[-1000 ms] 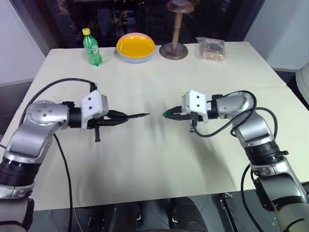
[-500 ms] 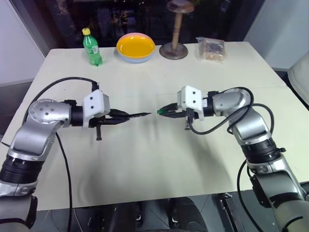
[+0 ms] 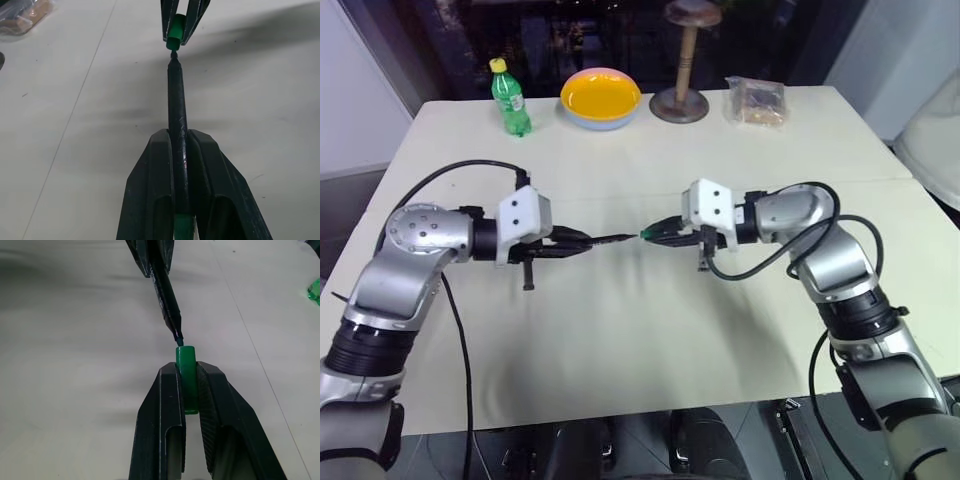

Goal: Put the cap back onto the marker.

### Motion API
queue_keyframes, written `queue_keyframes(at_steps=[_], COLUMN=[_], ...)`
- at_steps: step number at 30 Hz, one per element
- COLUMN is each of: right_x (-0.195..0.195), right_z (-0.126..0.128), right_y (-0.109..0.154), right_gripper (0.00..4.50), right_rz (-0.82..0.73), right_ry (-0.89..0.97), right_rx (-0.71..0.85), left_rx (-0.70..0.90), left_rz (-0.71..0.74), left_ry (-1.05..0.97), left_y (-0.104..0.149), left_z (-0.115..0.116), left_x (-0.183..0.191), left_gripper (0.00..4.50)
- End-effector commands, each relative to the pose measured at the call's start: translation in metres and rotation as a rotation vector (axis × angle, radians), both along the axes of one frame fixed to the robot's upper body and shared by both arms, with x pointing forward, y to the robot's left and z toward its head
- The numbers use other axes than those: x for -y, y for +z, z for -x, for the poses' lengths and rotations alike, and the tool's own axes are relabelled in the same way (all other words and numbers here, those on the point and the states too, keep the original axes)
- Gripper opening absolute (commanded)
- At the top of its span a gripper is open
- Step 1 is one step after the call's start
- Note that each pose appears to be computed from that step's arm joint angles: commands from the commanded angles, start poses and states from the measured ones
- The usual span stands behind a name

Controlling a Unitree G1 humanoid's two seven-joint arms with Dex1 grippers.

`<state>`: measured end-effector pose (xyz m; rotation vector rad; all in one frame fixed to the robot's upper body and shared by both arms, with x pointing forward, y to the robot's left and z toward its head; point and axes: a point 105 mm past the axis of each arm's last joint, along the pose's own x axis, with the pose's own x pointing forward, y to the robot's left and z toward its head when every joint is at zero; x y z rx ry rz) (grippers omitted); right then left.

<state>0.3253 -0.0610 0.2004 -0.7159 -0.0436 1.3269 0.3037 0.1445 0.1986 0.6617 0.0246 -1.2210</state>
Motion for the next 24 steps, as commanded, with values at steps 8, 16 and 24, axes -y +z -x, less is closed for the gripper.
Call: queue_keyframes(at_steps=[8,16,24], right_x=[-0.012,-0.016,-0.022], right_z=[0.008,0.010,0.014], right_y=[0.019,0.020,0.018], right_gripper=[0.02,0.02,0.02], right_rz=[-0.025,-0.027,-0.011], right_ry=[0.053,0.069,0.103], right_rx=[0.065,0.065,0.059], left_rx=[0.050,0.052,0.069], left_rz=[0.004,0.006,0.000], left_ry=[-0.022,-0.035,-0.054], left_y=[0.010,0.010,0.012], left_z=[0.001,0.001,0.001], left_x=[0.005,0.009,0.014], left_gripper=[0.00,0.00,0.00])
